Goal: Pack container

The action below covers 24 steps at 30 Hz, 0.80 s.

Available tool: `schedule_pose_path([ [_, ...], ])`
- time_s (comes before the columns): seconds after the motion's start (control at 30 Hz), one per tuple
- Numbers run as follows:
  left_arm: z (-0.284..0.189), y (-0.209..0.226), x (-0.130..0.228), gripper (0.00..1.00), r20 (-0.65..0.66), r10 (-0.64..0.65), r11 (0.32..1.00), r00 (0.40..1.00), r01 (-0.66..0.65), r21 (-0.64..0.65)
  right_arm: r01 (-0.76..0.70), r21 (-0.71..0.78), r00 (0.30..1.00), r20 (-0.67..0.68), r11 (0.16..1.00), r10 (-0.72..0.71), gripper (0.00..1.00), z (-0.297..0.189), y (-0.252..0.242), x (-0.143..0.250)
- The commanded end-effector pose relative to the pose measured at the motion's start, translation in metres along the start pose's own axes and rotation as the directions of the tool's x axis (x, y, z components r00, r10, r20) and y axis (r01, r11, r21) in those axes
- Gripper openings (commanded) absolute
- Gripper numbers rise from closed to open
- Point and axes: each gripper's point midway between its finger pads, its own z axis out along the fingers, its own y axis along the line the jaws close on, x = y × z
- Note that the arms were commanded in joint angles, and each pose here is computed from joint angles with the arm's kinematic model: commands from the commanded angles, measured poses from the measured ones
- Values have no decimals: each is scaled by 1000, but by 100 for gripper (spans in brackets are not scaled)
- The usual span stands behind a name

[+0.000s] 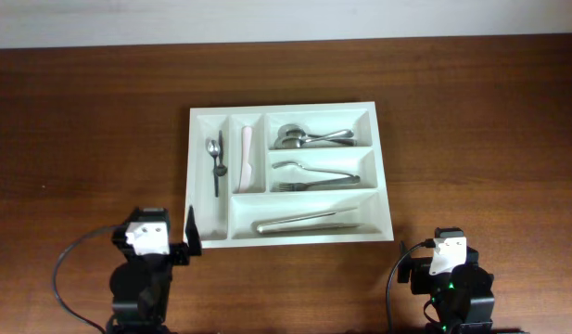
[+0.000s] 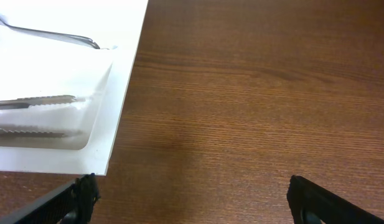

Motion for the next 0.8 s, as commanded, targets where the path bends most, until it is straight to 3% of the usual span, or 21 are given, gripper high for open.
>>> schedule_pose_path([
  [0.0, -3, -8, 1, 99, 34, 29, 999, 999, -31, 45, 3, -4, 1000, -6, 1000, -3, 99, 0, 1, 3],
  [0.43, -13, -9, 28, 99, -47, 82, 995, 996, -80, 52, 3, -4, 1000, -6, 1000, -3, 99, 0, 1, 3],
  [0.77, -19, -6, 13, 99, 30, 119, 992, 992, -120, 33, 3, -4, 1000, -6, 1000, -3, 99, 0, 1, 3],
])
